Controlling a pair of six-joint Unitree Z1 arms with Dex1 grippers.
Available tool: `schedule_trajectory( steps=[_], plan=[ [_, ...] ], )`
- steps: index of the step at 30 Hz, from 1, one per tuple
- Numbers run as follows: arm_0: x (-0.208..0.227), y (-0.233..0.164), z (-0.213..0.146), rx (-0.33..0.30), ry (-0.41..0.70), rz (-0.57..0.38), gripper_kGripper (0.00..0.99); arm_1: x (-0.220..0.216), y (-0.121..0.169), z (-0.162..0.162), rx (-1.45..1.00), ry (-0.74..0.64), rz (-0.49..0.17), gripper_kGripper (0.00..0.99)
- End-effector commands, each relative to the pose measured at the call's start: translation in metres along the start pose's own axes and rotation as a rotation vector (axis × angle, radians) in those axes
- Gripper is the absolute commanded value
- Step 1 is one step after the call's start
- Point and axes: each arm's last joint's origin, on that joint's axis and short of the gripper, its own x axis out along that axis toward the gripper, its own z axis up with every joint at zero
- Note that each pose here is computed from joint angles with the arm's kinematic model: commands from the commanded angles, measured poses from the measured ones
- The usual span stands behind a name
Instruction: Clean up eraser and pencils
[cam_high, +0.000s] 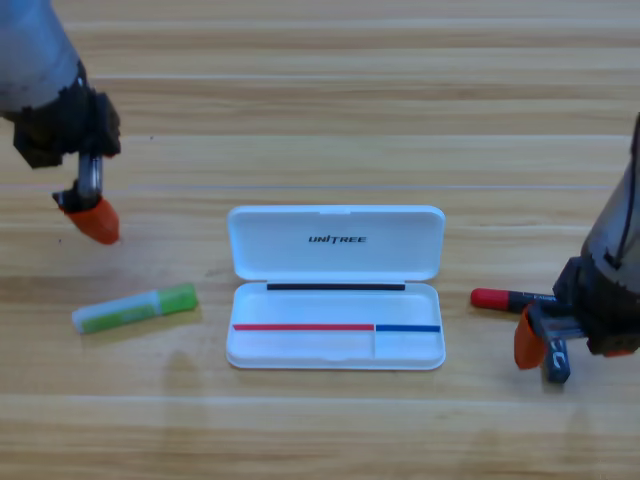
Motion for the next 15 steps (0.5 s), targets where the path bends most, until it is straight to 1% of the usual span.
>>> schedule_trajectory(
  steps=[1,7,9,13,14,15],
  plan=[
    [0.038,-0.001,0.001,-0.05,0.074,-0.099,0.934,0.039,-0.01,0.011,0.081,0.08,-0.034,0.836],
    [0.053,-0.007,0.0,-0.088,0.087,-0.129,0.934,0.054,-0.014,0.019,0.112,0.081,-0.039,0.819],
    [0.06,-0.011,-0.003,-0.094,0.085,-0.135,0.934,0.058,-0.015,0.021,0.118,0.07,-0.033,0.765],
    [0.074,-0.019,-0.008,-0.099,0.083,-0.138,0.934,0.064,-0.015,0.024,0.124,0.073,-0.03,0.755],
    [0.077,-0.021,-0.01,-0.101,0.081,-0.138,0.933,0.066,-0.015,0.024,0.126,0.077,-0.031,0.696],
    [0.08,-0.023,-0.01,-0.1,0.077,-0.137,0.933,0.067,-0.015,0.024,0.121,0.08,-0.033,0.584]
  ],
)
